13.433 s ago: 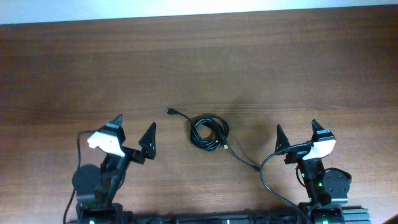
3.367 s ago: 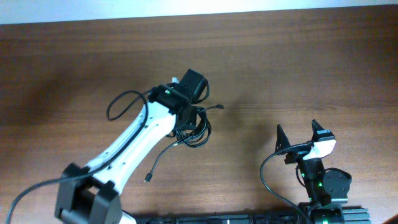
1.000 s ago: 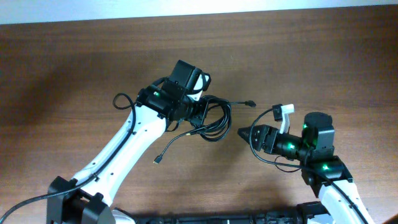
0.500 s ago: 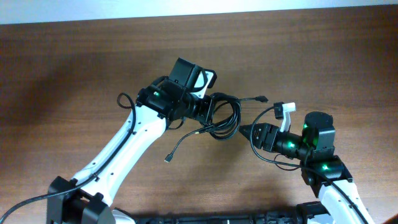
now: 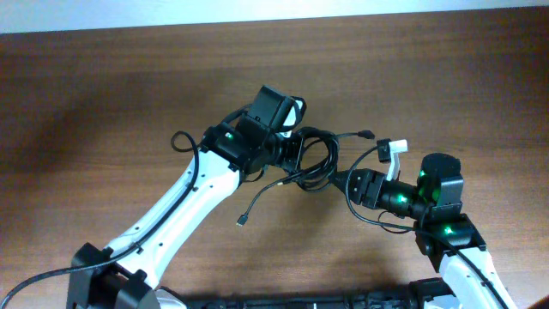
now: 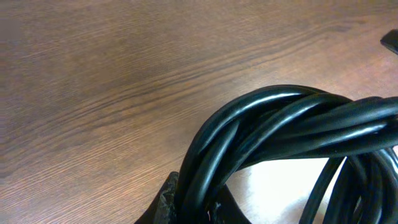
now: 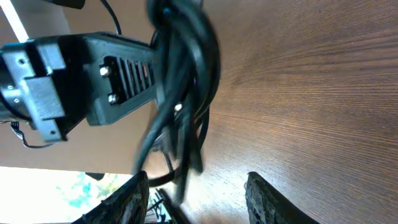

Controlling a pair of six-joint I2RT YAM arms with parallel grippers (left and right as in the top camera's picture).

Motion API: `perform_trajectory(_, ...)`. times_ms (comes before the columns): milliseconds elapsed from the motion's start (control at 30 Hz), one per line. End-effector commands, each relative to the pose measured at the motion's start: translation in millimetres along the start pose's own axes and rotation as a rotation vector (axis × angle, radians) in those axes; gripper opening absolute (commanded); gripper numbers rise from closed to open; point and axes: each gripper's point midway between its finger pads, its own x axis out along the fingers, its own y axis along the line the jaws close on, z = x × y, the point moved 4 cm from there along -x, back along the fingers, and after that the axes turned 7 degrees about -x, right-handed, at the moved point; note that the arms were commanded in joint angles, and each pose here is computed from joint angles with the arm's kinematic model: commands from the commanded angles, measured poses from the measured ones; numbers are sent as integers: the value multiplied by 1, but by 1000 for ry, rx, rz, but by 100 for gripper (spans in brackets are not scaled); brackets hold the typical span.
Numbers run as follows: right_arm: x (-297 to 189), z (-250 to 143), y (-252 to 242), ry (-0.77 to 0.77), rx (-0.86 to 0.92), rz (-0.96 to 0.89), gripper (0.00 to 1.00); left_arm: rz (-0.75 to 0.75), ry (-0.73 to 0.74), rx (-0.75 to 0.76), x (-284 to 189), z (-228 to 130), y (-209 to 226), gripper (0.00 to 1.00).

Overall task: Untangle cables
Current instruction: 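Move the right gripper to the coil and grasp a cable loop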

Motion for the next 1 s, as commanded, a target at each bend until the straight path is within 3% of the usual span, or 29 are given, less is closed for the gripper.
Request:
perform_trajectory(0, 0, 2, 9, 12, -23, 37, 49, 136, -92, -123, -2, 15, 15, 0)
perform_trajectory(233, 0, 2, 9, 13, -21, 36, 49, 137, -97, -168, -2, 15, 15, 0)
perform_trajectory(367, 1, 3, 6, 1, -18, 17, 49, 46, -45, -167, -1, 9, 3, 0)
perform_trajectory(567, 3, 4, 3, 6, -10, 14, 37, -4, -10, -157, 0, 3, -8, 0)
perform_trajectory(700, 3, 5, 3, 2, -16, 15, 36, -20, 5, -122, 2, -4, -22, 0)
perform_trajectory(900, 3, 4, 3, 3, -12, 12, 5, -27, 12, -96, 3, -10, -31, 0)
perform_trajectory(967, 3, 3, 3, 6, -9, 11, 4, -29, 9, -95, 3, -9, -32, 0)
